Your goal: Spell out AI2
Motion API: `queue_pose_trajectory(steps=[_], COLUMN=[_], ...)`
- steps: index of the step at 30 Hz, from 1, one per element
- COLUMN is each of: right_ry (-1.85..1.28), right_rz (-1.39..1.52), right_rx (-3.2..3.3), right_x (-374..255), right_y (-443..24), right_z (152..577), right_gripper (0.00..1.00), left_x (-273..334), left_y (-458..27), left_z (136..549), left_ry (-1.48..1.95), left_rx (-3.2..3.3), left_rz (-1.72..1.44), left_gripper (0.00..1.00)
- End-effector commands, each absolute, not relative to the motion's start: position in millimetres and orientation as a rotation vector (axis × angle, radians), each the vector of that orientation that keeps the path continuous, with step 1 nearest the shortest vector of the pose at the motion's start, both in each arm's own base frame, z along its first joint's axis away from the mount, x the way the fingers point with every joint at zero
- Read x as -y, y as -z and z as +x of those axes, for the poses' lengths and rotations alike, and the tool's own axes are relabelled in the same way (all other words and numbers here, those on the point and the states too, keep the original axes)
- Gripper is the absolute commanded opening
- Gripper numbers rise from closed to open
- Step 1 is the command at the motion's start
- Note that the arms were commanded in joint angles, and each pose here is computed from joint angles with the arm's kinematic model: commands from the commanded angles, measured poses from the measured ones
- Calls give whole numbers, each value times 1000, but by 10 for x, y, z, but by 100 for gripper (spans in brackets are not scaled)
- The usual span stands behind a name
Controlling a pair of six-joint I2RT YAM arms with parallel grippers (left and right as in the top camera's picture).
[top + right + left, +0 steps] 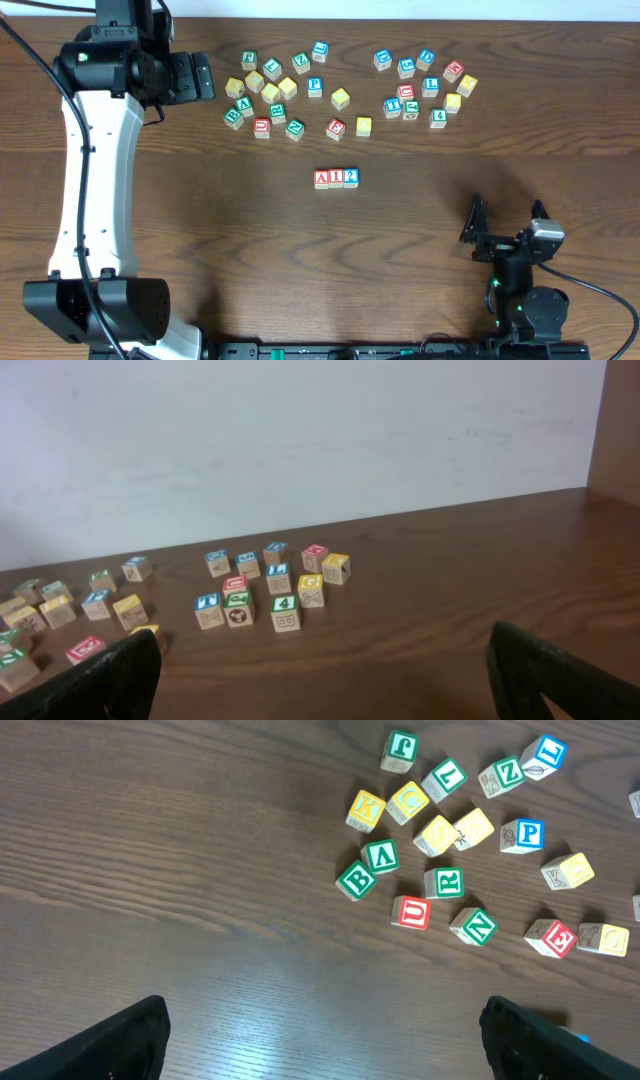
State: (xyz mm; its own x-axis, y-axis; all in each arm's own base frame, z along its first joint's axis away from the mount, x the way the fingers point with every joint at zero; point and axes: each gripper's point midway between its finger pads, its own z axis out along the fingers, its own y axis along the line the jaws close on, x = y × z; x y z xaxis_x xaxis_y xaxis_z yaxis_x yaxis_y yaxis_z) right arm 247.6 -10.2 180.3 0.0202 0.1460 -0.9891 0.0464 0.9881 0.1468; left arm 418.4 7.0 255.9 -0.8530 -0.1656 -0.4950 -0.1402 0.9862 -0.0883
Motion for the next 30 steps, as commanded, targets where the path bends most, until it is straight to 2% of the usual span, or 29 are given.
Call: queue_pose_trajectory(steps=[1, 7, 11, 30], right_ry=[-56, -50, -50, -57], right_rz=[150, 156, 161, 154], right_rx=[-1534, -1538, -1640, -1636], right_x=[132, 144, 136, 123], right_y=[-1823, -1811, -1560, -1571], right_z=[2464, 2463, 2457, 2459], right_gripper=[99, 99, 99, 99], left_x=[-83, -84, -82, -83], left_y=[-2541, -2541, -2541, -2541], left_z=[4180, 4180, 4180, 4180], left_ry=[66, 66, 66, 66], left_rx=[-2613, -2613, -2613, -2613], left_rz=[-231, -231, -231, -231], left_gripper=[97, 98, 98, 98])
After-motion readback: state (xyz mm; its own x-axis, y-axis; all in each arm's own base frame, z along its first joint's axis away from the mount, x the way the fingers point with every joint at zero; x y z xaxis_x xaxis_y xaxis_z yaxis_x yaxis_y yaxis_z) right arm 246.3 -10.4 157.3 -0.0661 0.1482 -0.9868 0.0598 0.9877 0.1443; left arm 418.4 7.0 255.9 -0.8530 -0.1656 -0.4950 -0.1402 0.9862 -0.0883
